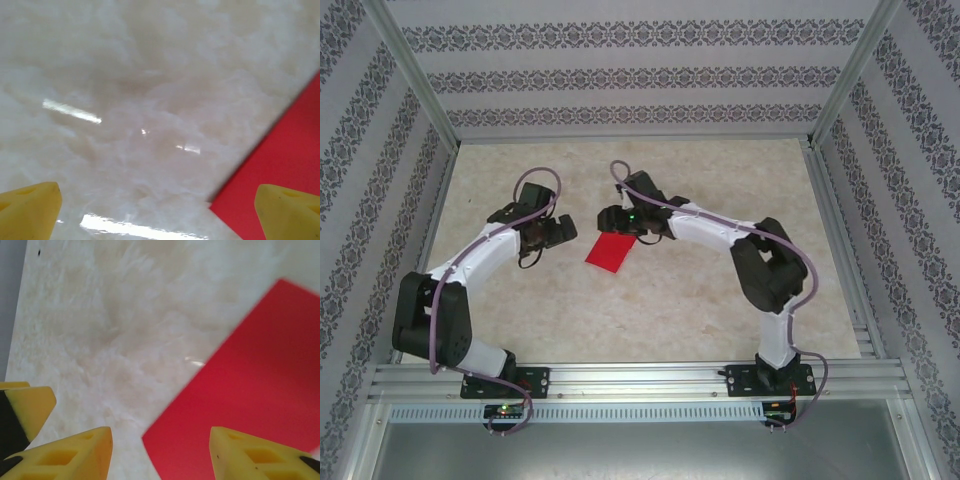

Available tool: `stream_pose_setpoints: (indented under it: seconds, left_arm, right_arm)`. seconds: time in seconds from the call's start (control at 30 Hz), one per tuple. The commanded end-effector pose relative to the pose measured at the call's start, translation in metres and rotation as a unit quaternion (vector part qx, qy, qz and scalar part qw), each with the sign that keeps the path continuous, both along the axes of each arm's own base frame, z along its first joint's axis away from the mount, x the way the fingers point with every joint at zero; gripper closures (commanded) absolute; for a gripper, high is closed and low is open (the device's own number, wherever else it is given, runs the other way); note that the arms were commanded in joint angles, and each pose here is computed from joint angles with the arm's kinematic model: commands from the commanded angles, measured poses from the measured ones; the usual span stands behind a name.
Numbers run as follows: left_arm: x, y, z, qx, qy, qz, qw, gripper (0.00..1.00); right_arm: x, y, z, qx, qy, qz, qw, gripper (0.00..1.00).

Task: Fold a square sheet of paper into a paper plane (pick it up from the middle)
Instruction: Rotate the paper at the center of the table.

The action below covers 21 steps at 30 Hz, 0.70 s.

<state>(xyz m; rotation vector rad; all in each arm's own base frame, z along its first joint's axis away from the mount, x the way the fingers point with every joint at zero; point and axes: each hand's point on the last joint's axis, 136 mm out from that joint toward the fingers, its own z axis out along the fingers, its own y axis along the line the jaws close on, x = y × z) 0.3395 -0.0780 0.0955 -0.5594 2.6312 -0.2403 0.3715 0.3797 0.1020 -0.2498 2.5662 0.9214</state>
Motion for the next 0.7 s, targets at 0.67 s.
stream_pose_setpoints:
  seconds: [0.67]
  left_arm:
    - [0.004, 0.015, 0.001, -0.081, -0.028, 0.060, 0.995, 0.00]
  right_arm:
    - [-0.064, 0.013, -0.088, -0.138, 0.098, 0.201, 0.965, 0.47]
